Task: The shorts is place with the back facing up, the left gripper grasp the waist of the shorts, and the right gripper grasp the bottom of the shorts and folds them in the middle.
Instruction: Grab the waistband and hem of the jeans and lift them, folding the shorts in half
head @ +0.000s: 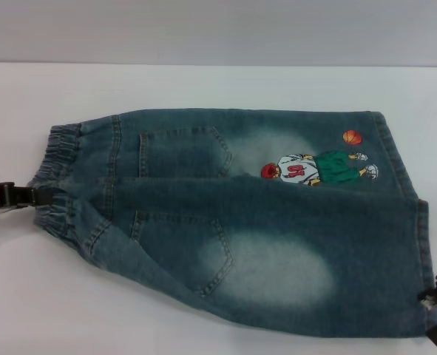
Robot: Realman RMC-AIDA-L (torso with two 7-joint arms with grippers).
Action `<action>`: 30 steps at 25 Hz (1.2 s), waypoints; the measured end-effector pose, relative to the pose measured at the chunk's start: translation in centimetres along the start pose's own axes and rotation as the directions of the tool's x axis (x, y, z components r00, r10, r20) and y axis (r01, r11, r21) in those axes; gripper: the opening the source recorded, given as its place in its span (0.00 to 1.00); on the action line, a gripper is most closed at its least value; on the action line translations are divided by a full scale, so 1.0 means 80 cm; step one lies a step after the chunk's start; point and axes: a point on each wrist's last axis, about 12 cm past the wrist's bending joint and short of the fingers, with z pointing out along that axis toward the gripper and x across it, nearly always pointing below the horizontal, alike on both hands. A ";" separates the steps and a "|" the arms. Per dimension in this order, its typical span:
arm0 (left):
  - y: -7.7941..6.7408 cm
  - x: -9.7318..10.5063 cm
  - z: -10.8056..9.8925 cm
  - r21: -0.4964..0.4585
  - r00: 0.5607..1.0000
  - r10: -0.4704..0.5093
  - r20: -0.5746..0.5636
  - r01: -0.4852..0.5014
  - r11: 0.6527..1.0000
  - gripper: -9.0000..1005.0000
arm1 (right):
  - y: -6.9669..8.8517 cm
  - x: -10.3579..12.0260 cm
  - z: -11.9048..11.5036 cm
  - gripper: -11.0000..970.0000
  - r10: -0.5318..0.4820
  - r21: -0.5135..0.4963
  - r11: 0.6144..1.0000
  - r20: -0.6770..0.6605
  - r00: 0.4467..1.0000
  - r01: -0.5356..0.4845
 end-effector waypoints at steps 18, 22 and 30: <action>0.002 0.000 0.004 -0.009 1.000 -0.009 0.013 0.009 1.000 0.06 | -0.006 -0.017 -0.033 0.75 0.000 0.087 0.996 0.007 1.000 -0.001; 0.002 -0.001 0.004 -0.009 1.000 -0.007 0.014 0.007 1.000 0.06 | 0.001 -0.019 -0.035 0.75 0.002 0.039 0.999 -0.041 0.999 -0.001; 0.002 -0.003 0.003 -0.012 1.000 -0.008 0.018 0.008 1.000 0.06 | 0.002 -0.008 -0.039 0.75 0.050 0.048 0.998 -0.130 0.990 -0.044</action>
